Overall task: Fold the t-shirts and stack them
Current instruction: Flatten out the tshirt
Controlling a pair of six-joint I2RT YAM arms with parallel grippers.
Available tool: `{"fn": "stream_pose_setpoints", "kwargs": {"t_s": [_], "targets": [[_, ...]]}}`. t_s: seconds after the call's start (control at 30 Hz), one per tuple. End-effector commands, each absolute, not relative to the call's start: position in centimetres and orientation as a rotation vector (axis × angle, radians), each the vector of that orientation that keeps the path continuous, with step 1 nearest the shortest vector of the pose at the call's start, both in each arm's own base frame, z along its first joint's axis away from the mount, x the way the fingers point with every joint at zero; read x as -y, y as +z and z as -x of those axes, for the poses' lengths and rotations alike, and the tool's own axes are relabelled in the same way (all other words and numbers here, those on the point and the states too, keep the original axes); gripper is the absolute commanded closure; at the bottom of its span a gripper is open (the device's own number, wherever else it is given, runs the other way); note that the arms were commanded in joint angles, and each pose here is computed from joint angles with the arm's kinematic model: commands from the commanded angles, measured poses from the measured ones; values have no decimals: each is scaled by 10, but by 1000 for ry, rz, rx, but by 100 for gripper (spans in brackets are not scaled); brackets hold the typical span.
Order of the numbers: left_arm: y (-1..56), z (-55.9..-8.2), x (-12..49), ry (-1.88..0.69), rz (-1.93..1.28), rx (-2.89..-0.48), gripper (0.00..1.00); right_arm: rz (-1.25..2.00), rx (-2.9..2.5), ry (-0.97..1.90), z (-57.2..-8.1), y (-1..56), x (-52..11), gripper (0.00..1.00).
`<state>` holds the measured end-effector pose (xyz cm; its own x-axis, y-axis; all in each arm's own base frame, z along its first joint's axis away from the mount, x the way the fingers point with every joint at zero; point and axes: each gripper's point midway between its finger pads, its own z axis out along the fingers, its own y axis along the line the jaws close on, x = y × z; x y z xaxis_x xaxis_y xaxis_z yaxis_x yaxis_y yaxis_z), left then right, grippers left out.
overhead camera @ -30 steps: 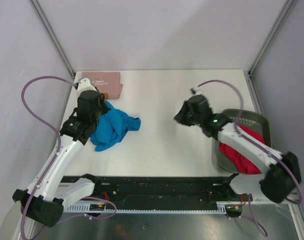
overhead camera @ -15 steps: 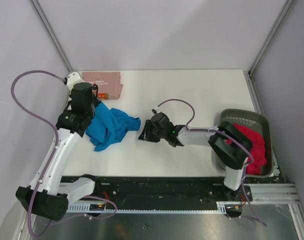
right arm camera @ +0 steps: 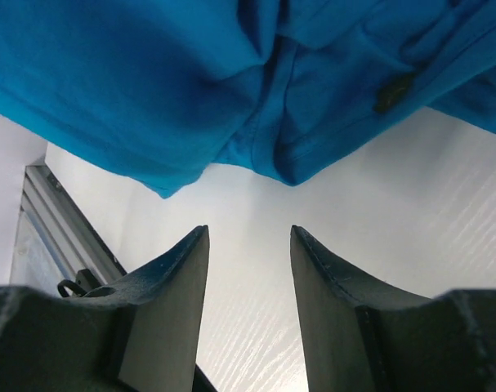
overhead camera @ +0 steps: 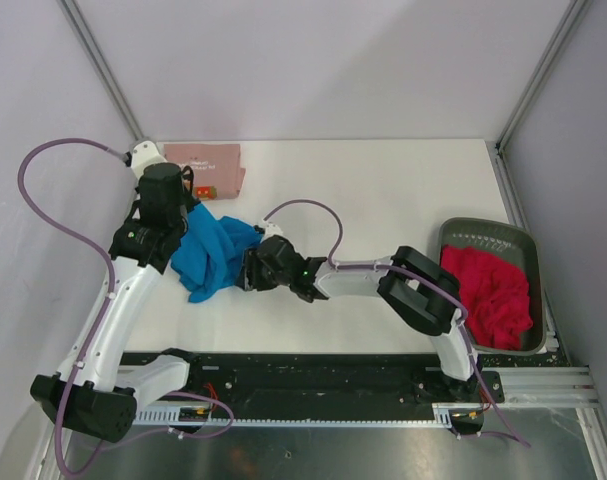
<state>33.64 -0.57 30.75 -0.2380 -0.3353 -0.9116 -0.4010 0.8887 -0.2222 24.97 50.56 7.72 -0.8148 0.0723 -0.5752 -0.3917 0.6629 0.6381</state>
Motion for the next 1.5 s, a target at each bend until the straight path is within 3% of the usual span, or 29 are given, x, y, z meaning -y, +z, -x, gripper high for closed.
{"fn": "stream_pose_setpoints", "kwargs": {"t_s": [0.0, 0.4, 0.67, 0.73, 0.8, 0.87, 0.93, 1.27, 1.37, 1.47], "targets": [[337, -335, -1, 60, 553, -1765, 100, 313, -2245, 981, -260, 76, -514, 49], [334, -333, -2, 55, 547, -1771, 100, 443, -2110, 1003, -252, 102, -547, 30], [333, -334, -3, 54, 543, -1776, 100, 459, -2149, 938, -259, 92, -570, 26], [334, -333, -3, 52, 541, -1776, 100, 429, -2191, 860, -267, 82, -565, 33], [335, -333, -2, 45, 537, -1775, 100, 367, -2229, 768, -280, 77, -551, 54], [335, -332, -1, 36, 530, -1776, 100, 277, -2264, 646, -297, 75, -524, 84], [334, -334, 4, 12, 511, -1789, 100, 195, -2281, 533, -314, 84, -491, 96], [284, -337, 80, -341, 304, -1999, 100, -15, -2032, 138, -379, 246, -306, 100], [254, -325, 108, -447, 268, -2090, 100, -14, -2007, 49, -371, 259, -271, 100], [217, -304, 134, -565, 273, -2186, 100, -17, -2068, -5, -352, 232, -246, 100]]}}
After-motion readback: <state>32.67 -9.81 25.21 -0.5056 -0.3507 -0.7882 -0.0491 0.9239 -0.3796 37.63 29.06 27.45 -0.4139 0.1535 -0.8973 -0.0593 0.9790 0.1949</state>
